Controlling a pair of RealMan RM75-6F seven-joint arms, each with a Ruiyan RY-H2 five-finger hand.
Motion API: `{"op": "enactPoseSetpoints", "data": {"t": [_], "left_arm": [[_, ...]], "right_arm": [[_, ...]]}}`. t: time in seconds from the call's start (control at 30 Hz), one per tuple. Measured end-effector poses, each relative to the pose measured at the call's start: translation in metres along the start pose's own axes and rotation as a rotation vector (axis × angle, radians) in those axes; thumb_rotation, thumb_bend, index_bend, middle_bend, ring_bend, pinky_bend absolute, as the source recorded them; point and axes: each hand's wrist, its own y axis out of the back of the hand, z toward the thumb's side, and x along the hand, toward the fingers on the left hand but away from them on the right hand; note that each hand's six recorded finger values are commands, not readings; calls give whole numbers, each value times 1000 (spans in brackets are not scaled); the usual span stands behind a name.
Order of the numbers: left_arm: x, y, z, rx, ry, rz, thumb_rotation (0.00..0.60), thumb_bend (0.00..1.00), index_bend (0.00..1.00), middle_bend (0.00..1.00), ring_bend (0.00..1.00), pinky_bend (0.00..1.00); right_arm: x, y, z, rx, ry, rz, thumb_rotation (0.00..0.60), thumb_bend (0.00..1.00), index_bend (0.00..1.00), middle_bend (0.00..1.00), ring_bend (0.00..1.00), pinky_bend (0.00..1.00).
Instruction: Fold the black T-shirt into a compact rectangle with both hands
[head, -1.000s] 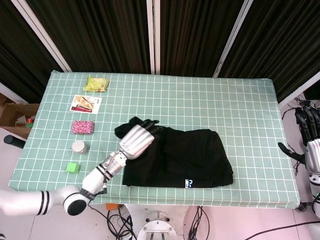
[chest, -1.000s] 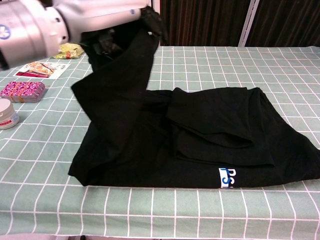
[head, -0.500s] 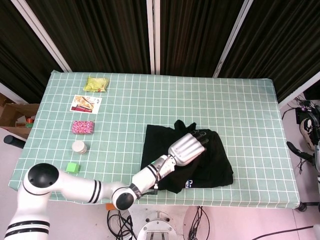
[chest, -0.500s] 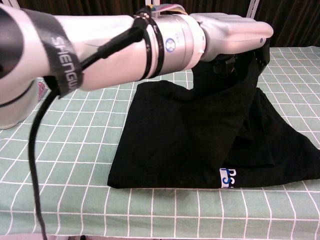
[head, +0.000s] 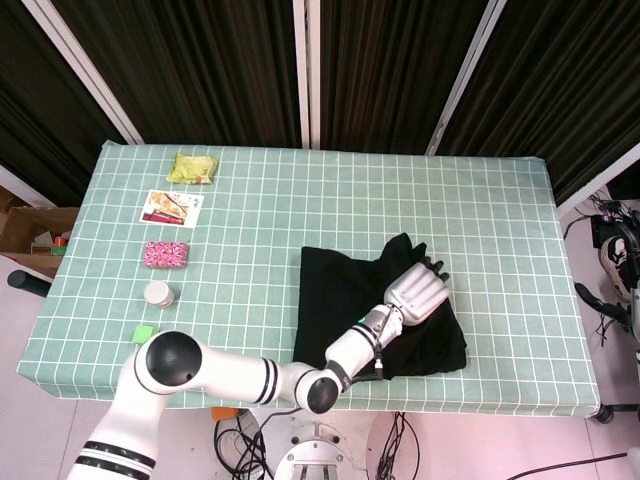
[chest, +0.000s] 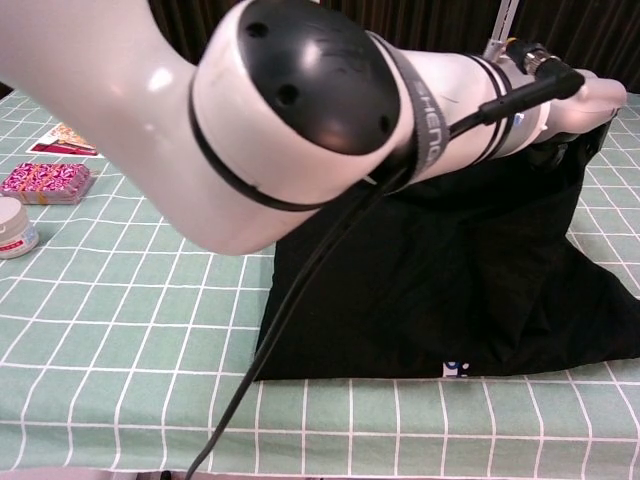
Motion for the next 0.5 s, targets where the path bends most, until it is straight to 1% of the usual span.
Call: {"op": "enactPoseSetpoints", "data": {"t": [0.07, 0.1, 0.2, 0.27, 0.3, 0.37, 0.4, 0.43, 0.5], "left_arm": [[6, -2, 2, 1, 11, -9, 600, 625, 529, 212, 120, 185], [10, -5, 3, -3, 19, -18, 600, 600, 500, 204, 118, 184], [18, -12, 5, -26, 33, -46, 600, 397, 373, 173, 105, 185], [22, -15, 6, -54, 42, -52, 596, 214, 234, 138, 93, 185], [23, -15, 7, -82, 47, -51, 571, 169, 191, 127, 89, 185], [25, -14, 8, -139, 50, -45, 472, 125, 152, 116, 88, 185], [25, -12, 7, -183, 54, -39, 405, 112, 139, 110, 87, 186], [25, -11, 5, -218, 58, -33, 361, 106, 135, 107, 88, 186], [23, -7, -5, -296, 74, -14, 332, 101, 132, 104, 88, 186]], "right_arm": [[1, 0, -1, -1, -3, 1, 600, 0, 0, 0, 0, 0], [1, -1, -2, -2, -4, 3, 600, 0, 0, 0, 0, 0], [2, -2, -5, 1, -12, 10, 600, 0, 0, 0, 0, 0], [3, -2, -7, 0, -18, 14, 600, 0, 0, 0, 0, 0], [4, -2, -8, 1, -20, 16, 600, 0, 0, 0, 0, 0], [5, -3, -9, 2, -22, 21, 600, 0, 0, 0, 0, 0], [5, -3, -9, 2, -21, 23, 600, 0, 0, 0, 0, 0], [6, -4, -8, 3, -18, 27, 600, 0, 0, 0, 0, 0], [7, -5, -7, 5, -13, 37, 600, 0, 0, 0, 0, 0]]}}
